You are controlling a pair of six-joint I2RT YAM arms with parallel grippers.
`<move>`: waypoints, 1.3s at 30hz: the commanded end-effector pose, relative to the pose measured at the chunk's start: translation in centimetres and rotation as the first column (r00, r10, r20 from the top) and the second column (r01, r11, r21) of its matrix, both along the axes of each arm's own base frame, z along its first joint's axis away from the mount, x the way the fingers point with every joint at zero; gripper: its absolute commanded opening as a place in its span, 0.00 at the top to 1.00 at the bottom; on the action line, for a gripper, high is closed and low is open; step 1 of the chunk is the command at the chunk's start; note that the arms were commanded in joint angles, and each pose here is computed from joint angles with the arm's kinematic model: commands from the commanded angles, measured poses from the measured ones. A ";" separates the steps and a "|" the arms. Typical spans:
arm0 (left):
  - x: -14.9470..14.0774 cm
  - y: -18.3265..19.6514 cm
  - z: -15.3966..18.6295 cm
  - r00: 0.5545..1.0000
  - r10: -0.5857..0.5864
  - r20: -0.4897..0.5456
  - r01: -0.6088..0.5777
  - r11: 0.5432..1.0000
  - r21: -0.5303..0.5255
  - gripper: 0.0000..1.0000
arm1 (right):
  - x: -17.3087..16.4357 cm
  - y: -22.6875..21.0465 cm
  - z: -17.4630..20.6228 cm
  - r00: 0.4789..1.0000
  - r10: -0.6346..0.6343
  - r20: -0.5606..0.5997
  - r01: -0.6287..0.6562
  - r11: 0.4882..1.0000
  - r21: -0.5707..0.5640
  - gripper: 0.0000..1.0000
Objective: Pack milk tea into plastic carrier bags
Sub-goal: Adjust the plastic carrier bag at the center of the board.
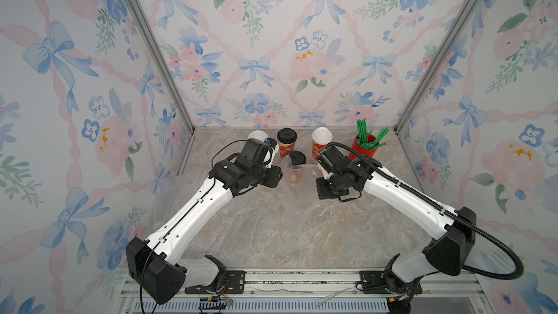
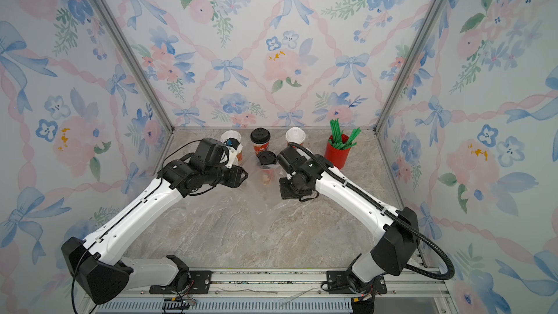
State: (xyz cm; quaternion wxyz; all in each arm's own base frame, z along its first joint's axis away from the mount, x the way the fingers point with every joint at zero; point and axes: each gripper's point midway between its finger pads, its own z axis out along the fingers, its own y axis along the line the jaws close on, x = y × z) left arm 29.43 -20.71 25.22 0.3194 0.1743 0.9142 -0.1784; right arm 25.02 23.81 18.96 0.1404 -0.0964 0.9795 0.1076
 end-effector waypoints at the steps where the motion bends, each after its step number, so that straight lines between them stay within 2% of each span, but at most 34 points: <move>1: 0.1 0.6 0.3 1.000 0.008 0.016 -0.008 1.000 0.016 0.46 | -0.5 0.2 0.5 1.000 0.002 0.000 -0.002 1.000 0.005 0.92; 8: 0.1 0.2 1.3 1.000 0.002 0.025 -0.001 1.000 -0.015 0.55 | -0.8 0.3 0.5 1.000 0.009 0.003 -0.009 1.000 0.000 0.91; 11: -0.2 -0.2 2.4 0.999 -0.008 0.035 0.010 0.999 -0.050 0.45 | -0.8 0.1 0.3 1.000 0.006 0.001 -0.006 1.000 -0.006 0.91; 14: -0.5 -0.5 3.2 0.999 -0.018 0.047 0.022 0.996 -0.084 0.41 | -0.9 0.2 0.4 1.000 0.006 0.001 -0.006 1.000 -0.001 0.90; 16: -0.6 -0.8 3.4 0.998 -0.027 0.053 0.032 0.994 -0.100 0.43 | -0.9 0.2 0.5 1.000 0.007 0.004 -0.007 1.000 0.001 0.90; 23: -0.7 -1.0 2.1 0.999 -0.042 0.032 0.044 0.995 -0.093 0.77 | -0.9 0.2 0.5 1.000 0.012 0.003 -0.012 1.000 -0.002 0.89; 24: -0.8 -1.0 1.8 0.999 -0.045 0.030 0.047 0.994 -0.094 0.77 | -0.9 0.2 0.5 1.000 0.012 0.002 -0.012 1.000 -0.001 0.88; 25: -0.9 -1.2 1.7 0.998 -0.051 0.030 0.054 0.994 -0.099 0.73 | -0.8 0.2 0.6 1.000 0.011 0.005 -0.011 1.000 0.001 0.88; 28: -1.2 -1.6 1.3 0.998 -0.062 0.011 0.063 0.990 -0.127 0.41 | -0.8 0.2 0.7 1.000 0.009 0.011 -0.009 1.000 0.000 0.89; 29: -1.2 -1.6 1.2 0.998 -0.057 0.000 0.057 0.989 -0.137 0.36 | -0.8 0.2 0.7 1.000 0.011 0.012 -0.011 1.000 -0.002 0.89; 34: -1.5 -1.9 1.2 0.997 -0.071 -0.025 0.065 0.984 -0.166 0.33 | -0.4 -0.9 0.6 0.999 0.005 0.040 -0.003 0.998 -0.064 0.93; 39: -2.2 -2.7 2.8 0.993 -0.116 -0.022 0.108 0.967 -0.232 0.25 | -0.3 -1.7 0.6 0.998 0.007 0.055 0.000 0.994 -0.109 0.95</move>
